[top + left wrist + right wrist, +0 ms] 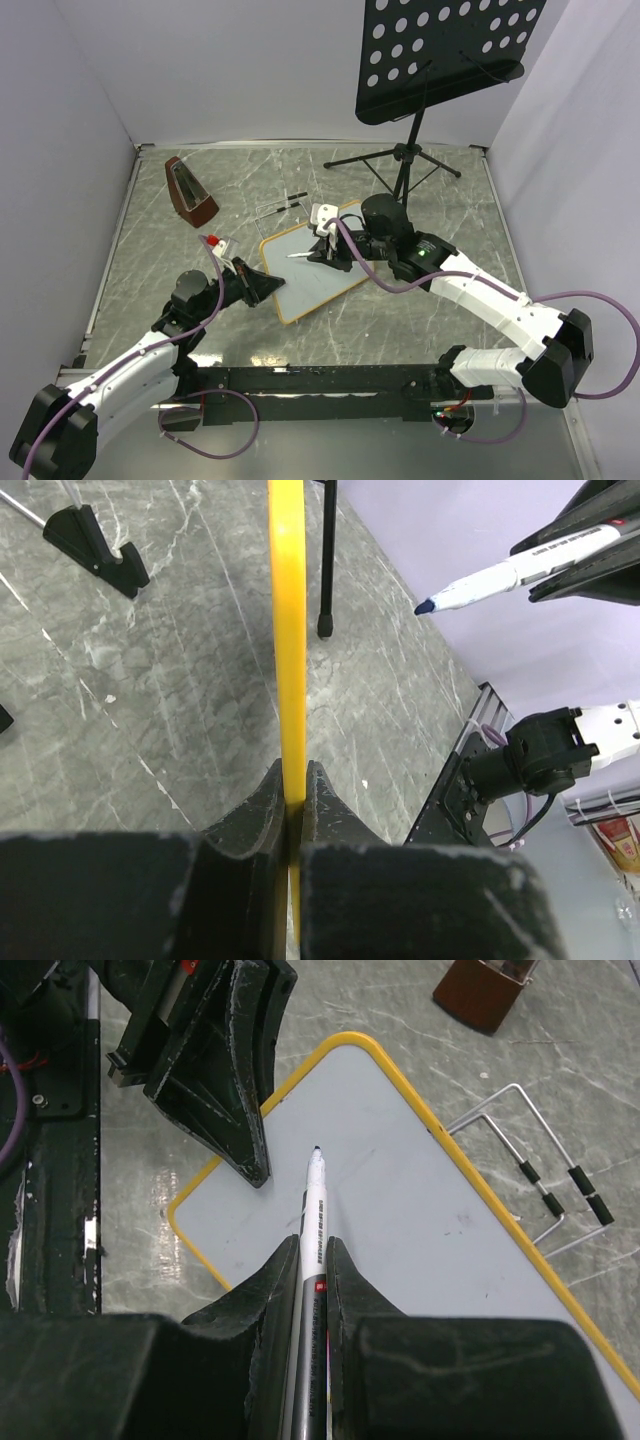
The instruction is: Write a sentence on the whiteboard
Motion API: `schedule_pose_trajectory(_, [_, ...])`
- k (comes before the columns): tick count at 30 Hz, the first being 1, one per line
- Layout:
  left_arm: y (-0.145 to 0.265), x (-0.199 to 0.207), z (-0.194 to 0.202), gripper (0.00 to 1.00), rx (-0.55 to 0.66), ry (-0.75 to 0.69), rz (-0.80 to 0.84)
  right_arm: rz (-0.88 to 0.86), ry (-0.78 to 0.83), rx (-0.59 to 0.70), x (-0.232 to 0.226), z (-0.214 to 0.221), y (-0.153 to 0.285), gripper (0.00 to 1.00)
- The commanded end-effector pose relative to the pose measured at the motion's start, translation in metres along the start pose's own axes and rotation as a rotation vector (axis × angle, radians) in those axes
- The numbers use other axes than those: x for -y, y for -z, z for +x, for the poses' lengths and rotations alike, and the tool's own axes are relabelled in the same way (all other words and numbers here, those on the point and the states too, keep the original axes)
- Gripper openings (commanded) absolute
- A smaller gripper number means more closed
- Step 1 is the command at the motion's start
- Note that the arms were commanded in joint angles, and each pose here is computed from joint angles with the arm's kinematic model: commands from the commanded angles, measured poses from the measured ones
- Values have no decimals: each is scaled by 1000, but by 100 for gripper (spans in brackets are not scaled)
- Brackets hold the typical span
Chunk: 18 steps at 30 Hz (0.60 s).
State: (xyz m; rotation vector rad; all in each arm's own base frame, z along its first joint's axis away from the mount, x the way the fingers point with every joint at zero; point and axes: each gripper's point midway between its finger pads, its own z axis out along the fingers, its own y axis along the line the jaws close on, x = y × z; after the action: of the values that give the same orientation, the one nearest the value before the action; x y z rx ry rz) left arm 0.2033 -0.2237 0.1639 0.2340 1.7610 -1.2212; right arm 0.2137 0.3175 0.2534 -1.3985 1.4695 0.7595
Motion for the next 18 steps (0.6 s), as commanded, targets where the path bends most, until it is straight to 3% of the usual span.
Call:
schedule_pose_trajectory(1, [-1,30,-39,1,143,-41,100,39,20,72,3,-20,6,0])
schedule_pose_trajectory(18, [-2,29,-40,1,149,-19,100,95,-65,101,9,-13,-5,0])
